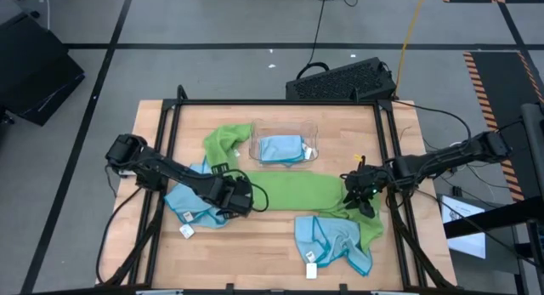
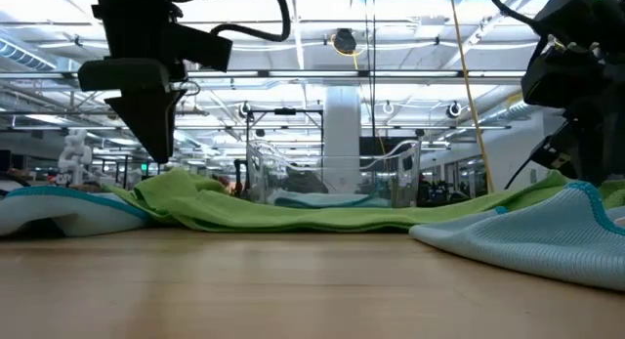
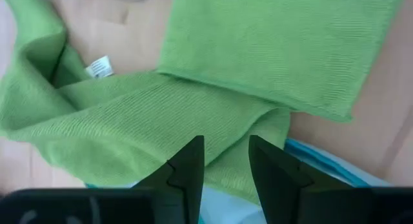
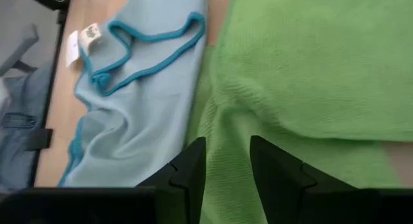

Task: Fold microfiber towels
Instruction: Fold the bottom left green microfiber cloth

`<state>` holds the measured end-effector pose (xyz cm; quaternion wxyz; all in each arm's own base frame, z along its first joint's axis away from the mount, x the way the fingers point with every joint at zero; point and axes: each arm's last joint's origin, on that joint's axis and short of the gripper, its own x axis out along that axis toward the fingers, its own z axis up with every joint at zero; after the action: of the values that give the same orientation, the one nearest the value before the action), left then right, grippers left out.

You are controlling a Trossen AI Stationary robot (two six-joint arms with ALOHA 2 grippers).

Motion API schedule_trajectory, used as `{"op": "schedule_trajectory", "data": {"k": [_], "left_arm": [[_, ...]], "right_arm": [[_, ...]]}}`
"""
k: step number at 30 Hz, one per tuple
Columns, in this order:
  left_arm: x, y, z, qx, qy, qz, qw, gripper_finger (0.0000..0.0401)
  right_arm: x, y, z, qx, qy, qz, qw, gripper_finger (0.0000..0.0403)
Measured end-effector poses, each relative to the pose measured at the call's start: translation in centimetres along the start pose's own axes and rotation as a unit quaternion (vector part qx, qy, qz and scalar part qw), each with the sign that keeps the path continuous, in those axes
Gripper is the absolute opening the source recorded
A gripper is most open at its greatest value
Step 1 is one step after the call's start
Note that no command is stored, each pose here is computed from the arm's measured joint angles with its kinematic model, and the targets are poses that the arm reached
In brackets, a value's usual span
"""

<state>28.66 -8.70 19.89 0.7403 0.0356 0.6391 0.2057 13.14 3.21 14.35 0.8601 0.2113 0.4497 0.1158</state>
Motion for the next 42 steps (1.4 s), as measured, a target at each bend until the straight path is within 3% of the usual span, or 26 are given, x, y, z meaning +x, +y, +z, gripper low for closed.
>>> {"op": "schedule_trajectory", "data": {"k": [6,11,15,19,21,23,27,31,35,37,42], "left_arm": [[-0.1,-0.4,0.9,-0.018,-0.051,-0.005,0.999,0.0124],[-0.1,-1.6,2.8,-0.028,-0.159,-0.063,0.985,0.0124],[-0.3,-2.5,4.4,-0.041,-0.265,-0.100,0.958,0.0124],[-0.8,-3.0,5.7,-0.062,-0.366,-0.134,0.919,0.0125],[-1.0,-3.6,6.6,-0.054,-0.413,-0.143,0.898,0.0125],[-0.8,-4.4,7.4,-0.024,-0.438,-0.141,0.888,0.0130],[0.1,-6.0,9.7,0.016,-0.433,-0.123,0.893,0.0171],[1.1,-7.2,12.1,0.023,-0.412,-0.107,0.904,0.0228],[1.6,-8.4,14.5,0.022,-0.412,-0.104,0.905,0.0271],[1.6,-9.1,15.7,0.026,-0.421,-0.106,0.900,0.0283],[2.7,-10.4,17.5,0.047,-0.400,-0.094,0.910,0.0278]], "right_arm": [[-0.6,0.1,0.0,-0.005,-0.019,-0.005,1.000,0.0112],[-1.1,0.1,0.2,-0.019,-0.053,-0.029,0.998,0.0112],[-1.2,-0.1,0.5,-0.037,-0.087,-0.077,0.993,0.0112],[-1.1,-0.2,0.5,-0.048,-0.085,-0.084,0.992,0.0112],[-0.8,-0.3,0.3,-0.059,-0.087,-0.081,0.991,0.0112],[-0.5,-0.5,0.0,-0.077,-0.089,-0.080,0.990,0.0112],[-0.3,-0.7,0.0,-0.102,-0.104,-0.088,0.985,0.0112],[-0.4,-0.7,0.0,-0.114,-0.106,-0.088,0.984,0.0112],[-0.4,-0.7,-0.2,-0.128,-0.096,-0.093,0.983,0.0112],[-0.4,-0.7,-0.2,-0.136,-0.095,-0.094,0.982,0.0112],[-0.4,-0.9,-0.2,-0.144,-0.097,-0.110,0.979,0.0112]]}}
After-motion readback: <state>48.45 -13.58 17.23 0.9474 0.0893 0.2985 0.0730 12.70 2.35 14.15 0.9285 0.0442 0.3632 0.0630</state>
